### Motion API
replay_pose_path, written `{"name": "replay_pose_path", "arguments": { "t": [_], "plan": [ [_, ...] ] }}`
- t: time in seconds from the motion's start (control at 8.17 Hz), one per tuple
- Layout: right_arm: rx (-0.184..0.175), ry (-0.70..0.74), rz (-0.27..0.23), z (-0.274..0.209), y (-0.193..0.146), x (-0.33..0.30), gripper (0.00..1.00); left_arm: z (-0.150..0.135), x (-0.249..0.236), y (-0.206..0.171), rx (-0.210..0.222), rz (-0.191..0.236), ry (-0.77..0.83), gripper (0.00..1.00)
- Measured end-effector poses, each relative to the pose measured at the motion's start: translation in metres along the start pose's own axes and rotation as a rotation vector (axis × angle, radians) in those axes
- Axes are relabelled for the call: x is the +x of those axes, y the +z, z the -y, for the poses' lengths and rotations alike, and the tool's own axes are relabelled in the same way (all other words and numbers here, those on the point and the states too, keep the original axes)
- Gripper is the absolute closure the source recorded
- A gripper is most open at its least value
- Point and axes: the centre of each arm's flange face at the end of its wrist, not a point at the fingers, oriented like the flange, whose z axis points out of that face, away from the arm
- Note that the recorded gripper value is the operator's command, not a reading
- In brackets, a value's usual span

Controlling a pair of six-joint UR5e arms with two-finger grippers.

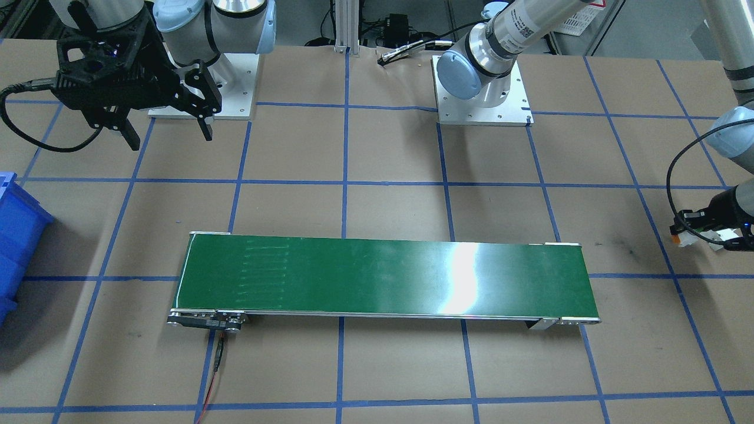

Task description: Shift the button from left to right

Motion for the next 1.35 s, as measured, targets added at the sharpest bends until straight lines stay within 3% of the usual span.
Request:
{"name": "replay_pose_path", "arguments": {
  "t": [0.37, 0.61, 0.86, 1.1, 1.35],
  "plan": [
    [0.019, 0.010, 0.002, 0.002, -0.002, -0.001, 0.00, 0.000, 0.049, -0.067, 0.024, 0.002, 0.061, 1.00],
    [0.032, 0.002, 0.005, 0.004, -0.001, -0.001, 0.00, 0.020, 0.114, -0.110, 0.076, 0.010, 0.133, 1.00],
    [0.031, -0.006, 0.004, 0.007, 0.002, 0.000, 0.00, 0.043, 0.175, -0.122, 0.114, -0.033, 0.136, 1.00],
    [0.027, -0.002, -0.003, 0.008, 0.003, 0.001, 0.00, 0.066, 0.239, -0.126, 0.120, -0.047, 0.111, 1.00],
    [0.017, 0.001, 0.001, 0.007, 0.005, 0.001, 0.00, 0.084, 0.275, -0.112, 0.117, -0.112, 0.042, 1.00]
  ]
}}
